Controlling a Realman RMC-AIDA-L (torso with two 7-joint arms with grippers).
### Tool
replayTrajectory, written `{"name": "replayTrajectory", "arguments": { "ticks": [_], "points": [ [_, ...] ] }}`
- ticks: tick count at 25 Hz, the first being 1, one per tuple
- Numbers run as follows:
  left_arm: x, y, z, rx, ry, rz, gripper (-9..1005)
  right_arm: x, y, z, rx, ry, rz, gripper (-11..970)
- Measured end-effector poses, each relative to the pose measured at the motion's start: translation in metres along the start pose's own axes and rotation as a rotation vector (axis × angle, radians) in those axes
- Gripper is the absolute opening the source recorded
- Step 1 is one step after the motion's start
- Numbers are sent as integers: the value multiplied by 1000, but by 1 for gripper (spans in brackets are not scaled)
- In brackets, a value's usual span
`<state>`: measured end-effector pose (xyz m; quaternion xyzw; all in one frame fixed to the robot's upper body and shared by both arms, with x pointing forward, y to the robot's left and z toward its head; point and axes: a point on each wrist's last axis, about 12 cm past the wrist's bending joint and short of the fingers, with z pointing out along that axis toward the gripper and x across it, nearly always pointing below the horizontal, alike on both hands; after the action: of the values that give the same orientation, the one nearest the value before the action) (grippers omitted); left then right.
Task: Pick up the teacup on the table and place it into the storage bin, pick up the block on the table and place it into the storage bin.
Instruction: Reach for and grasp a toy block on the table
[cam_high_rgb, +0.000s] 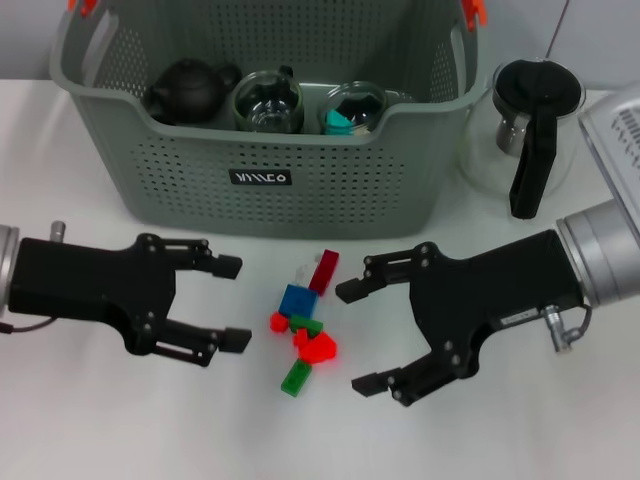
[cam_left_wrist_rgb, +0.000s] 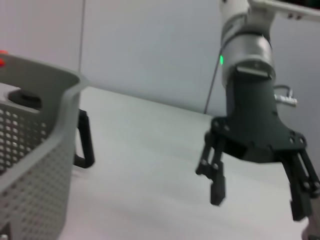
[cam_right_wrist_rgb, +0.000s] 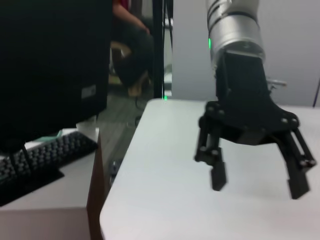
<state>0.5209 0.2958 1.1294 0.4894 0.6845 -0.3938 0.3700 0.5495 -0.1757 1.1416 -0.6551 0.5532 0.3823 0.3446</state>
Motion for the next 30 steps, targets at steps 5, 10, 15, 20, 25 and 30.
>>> {"name": "replayTrajectory", "arguments": {
  "ticks": [5, 10, 15, 20, 25, 30],
  "points": [
    [-1, 1, -1, -9, -14, -7, 869, 17, 3, -4, 54, -20, 21, 928],
    [-1, 2, 1, -6, -18, -18, 867, 30, 12, -19, 87, -43, 56, 927],
    [-1, 1, 3, 2, -21, -15, 865, 40, 26, -23, 67, -62, 103, 927],
    [-2, 0, 9, 24, -22, -12, 862, 48, 37, -24, 77, -76, 138, 927],
    [-3, 1, 18, 43, -16, 3, 860, 53, 38, -32, 90, -68, 167, 928],
    [-10, 6, 22, 42, 12, 22, 858, 56, 39, -38, 90, -35, 194, 928]
  ]
}}
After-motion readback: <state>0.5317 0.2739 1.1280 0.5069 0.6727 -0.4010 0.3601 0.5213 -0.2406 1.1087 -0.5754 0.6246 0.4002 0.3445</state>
